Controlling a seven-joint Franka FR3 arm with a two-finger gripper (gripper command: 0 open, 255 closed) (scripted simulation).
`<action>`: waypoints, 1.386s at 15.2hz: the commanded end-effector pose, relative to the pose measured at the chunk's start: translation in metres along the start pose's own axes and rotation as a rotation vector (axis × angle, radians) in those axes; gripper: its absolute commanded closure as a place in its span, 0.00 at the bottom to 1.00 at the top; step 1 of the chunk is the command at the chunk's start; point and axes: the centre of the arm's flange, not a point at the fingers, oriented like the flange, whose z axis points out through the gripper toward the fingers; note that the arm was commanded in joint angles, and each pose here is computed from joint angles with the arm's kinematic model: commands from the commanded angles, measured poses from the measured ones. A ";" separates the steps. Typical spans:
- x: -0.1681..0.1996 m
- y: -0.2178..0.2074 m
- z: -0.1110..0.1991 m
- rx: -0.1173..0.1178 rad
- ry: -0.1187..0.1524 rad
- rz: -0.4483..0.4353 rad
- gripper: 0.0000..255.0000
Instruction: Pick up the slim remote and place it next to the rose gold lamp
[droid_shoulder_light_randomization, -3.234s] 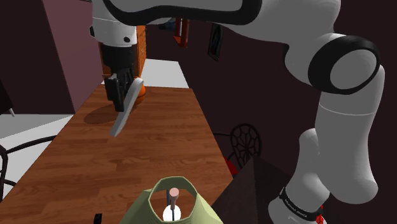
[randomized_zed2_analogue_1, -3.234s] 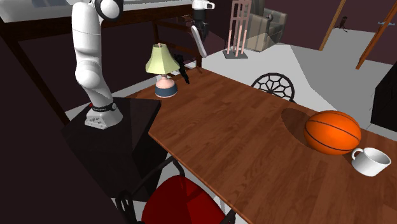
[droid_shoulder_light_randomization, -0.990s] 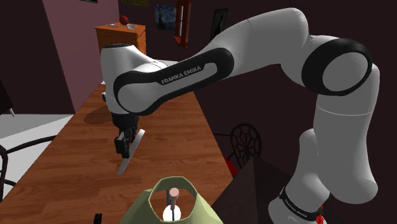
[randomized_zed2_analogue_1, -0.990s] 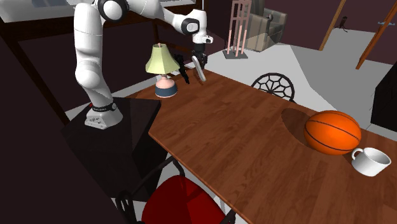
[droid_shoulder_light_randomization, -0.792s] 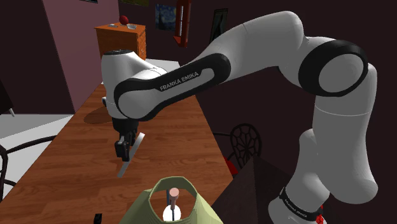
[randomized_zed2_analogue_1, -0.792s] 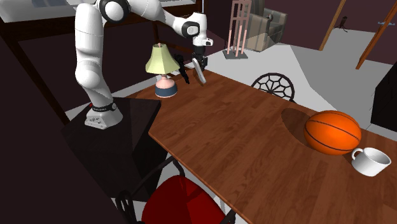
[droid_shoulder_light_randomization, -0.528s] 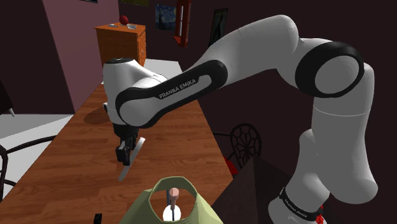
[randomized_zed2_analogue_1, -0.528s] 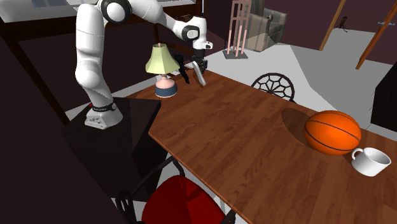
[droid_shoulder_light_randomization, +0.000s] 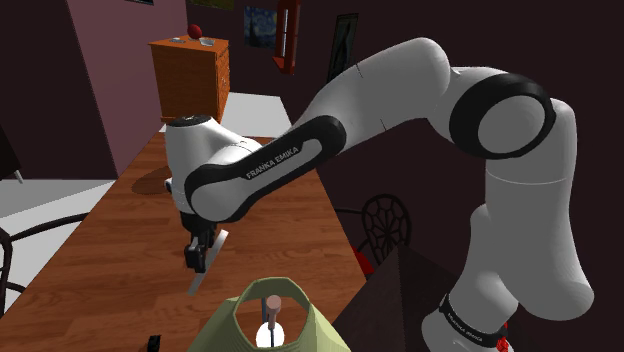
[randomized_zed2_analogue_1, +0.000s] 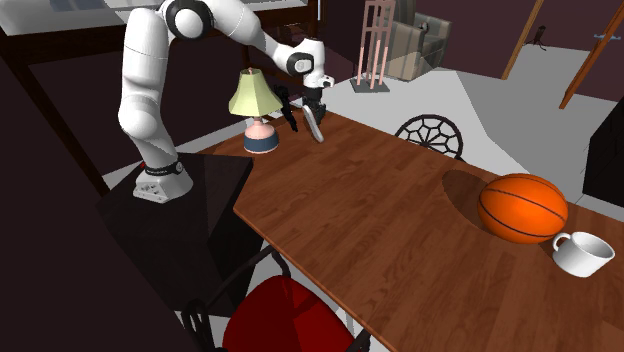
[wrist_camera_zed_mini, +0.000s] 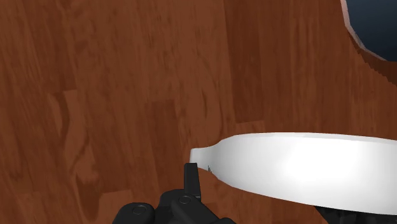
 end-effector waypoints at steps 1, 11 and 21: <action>-0.001 0.000 0.011 0.000 0.001 0.000 1.00; -0.001 0.000 0.063 0.000 0.001 0.000 1.00; -0.001 0.000 0.116 0.000 0.001 0.000 1.00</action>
